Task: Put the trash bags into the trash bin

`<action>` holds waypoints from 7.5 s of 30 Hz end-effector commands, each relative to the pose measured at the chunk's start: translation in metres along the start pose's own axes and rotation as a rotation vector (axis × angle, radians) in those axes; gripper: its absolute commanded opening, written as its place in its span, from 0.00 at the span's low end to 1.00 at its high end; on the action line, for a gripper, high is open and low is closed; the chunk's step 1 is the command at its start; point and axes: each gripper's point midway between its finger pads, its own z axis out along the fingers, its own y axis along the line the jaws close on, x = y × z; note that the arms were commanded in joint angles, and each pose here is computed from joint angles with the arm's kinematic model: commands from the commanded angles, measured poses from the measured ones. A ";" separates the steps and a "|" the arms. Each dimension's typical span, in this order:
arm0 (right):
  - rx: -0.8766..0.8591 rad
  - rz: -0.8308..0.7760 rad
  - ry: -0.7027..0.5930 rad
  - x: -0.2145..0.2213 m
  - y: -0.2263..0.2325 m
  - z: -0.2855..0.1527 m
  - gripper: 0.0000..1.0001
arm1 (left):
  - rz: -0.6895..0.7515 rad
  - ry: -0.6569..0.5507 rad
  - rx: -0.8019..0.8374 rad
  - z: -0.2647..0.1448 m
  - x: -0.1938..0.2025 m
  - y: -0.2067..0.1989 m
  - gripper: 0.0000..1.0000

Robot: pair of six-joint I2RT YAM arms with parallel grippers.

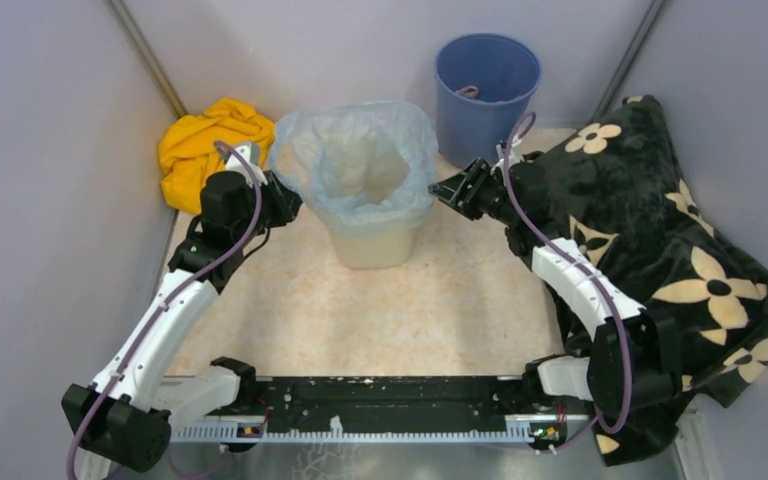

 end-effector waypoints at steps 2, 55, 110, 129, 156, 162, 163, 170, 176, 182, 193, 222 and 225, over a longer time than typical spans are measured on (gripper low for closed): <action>-0.075 -0.015 -0.006 -0.002 0.014 0.009 0.51 | -0.043 -0.054 0.013 0.006 -0.005 0.000 0.27; -0.071 -0.107 0.053 0.015 0.035 0.029 0.09 | -0.066 -0.232 -0.058 -0.028 -0.051 0.006 0.81; 0.088 -0.103 0.118 0.052 -0.049 0.044 0.00 | -0.130 0.004 -0.163 0.062 0.091 0.067 0.00; 0.143 -0.167 0.145 0.068 -0.060 0.002 0.00 | -0.083 -0.071 -0.206 0.073 0.050 0.064 0.07; 0.143 -0.187 0.174 0.089 -0.054 -0.024 0.00 | -0.077 -0.043 -0.257 0.083 0.065 0.078 0.33; 0.133 -0.250 0.137 0.066 -0.027 -0.031 0.36 | -0.080 -0.093 -0.260 0.064 0.042 0.073 0.64; 0.124 -0.257 0.130 0.061 -0.019 -0.032 0.39 | -0.082 -0.103 -0.258 0.061 0.037 0.071 0.66; 0.123 -0.355 0.021 0.016 0.026 -0.048 0.44 | -0.105 -0.167 -0.299 0.040 0.014 0.072 0.68; 0.208 -0.420 -0.131 -0.034 0.039 -0.068 0.46 | -0.157 -0.145 -0.279 0.027 0.033 0.073 0.67; 0.186 -0.379 -0.238 -0.099 0.046 -0.050 0.46 | -0.180 -0.077 -0.193 0.016 0.062 0.065 0.69; 0.013 -0.333 -0.161 -0.120 0.006 0.055 0.55 | -0.259 0.105 -0.021 -0.008 0.123 0.042 0.69; -0.322 -0.235 0.121 -0.005 -0.032 0.146 0.68 | -0.249 0.160 -0.042 0.044 0.154 0.023 0.83; -0.312 -0.240 0.127 0.011 -0.035 0.127 0.68 | -0.235 0.168 -0.083 0.050 0.158 0.030 0.83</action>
